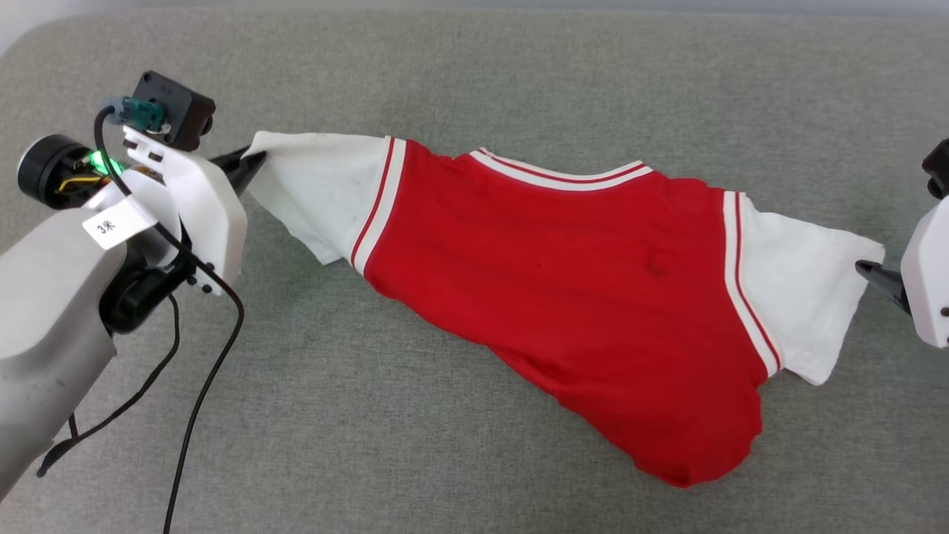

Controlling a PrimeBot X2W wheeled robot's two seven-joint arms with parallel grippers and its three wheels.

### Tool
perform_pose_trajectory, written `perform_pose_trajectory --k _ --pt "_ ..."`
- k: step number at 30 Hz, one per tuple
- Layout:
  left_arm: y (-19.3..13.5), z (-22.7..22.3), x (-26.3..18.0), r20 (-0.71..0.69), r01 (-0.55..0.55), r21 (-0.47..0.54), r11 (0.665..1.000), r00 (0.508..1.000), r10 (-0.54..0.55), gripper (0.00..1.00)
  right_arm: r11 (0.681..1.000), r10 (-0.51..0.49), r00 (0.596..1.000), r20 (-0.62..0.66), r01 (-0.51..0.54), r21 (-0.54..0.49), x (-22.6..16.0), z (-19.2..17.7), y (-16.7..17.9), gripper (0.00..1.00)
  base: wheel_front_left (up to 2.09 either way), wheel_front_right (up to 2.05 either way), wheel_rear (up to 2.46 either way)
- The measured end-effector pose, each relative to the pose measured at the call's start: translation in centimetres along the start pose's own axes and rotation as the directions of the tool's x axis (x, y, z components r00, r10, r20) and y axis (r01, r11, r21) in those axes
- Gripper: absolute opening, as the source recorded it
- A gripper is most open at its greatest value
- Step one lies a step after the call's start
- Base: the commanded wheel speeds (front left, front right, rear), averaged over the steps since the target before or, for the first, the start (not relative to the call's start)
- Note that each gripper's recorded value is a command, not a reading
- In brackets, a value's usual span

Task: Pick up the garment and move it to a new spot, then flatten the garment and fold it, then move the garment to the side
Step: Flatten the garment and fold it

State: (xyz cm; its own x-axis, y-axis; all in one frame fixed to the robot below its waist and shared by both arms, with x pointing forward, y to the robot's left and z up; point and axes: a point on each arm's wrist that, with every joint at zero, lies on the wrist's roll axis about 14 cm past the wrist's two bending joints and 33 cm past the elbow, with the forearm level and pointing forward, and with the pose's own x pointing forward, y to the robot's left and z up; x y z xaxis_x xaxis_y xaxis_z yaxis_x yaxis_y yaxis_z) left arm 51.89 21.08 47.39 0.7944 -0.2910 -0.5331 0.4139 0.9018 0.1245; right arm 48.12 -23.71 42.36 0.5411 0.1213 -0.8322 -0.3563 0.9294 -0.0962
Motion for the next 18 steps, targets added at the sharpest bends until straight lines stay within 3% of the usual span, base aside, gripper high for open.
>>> perform_pose_trajectory --k 8,15,16,17,18 --pt "0.4 -0.5 0.9 -0.002 -0.001 0.008 1.0 1.0 0.001 0.0 0.997 0.059 0.991 -0.116 -0.053 0.054 4.4 -1.4 1.7 1.0 0.0 0.0 0.0" --pt "0.5 -1.1 1.3 -0.009 -0.002 0.006 1.0 1.0 0.002 0.0 0.997 0.07 0.98 -0.185 -0.062 0.049 6.0 -3.5 2.2 1.0 0.0 0.0 0.0" --pt "0.5 -1.0 1.4 -0.005 -0.002 0.005 1.0 1.0 0.002 0.0 0.997 0.073 0.981 -0.181 -0.064 0.052 6.0 -3.4 2.2 0.29 0.0 0.0 0.0" --pt "0.5 -1.0 1.4 -0.004 -0.002 0.006 1.0 1.0 0.002 0.0 0.996 0.076 0.982 -0.174 -0.067 0.056 6.0 -3.4 2.3 0.0 0.0 0.0 0.0" --pt "0.5 -0.9 1.3 0.0 -0.002 0.006 1.0 1.0 0.002 0.0 0.995 0.081 0.983 -0.165 -0.071 0.063 6.0 -3.4 2.4 0.0 0.0 0.0 0.0"
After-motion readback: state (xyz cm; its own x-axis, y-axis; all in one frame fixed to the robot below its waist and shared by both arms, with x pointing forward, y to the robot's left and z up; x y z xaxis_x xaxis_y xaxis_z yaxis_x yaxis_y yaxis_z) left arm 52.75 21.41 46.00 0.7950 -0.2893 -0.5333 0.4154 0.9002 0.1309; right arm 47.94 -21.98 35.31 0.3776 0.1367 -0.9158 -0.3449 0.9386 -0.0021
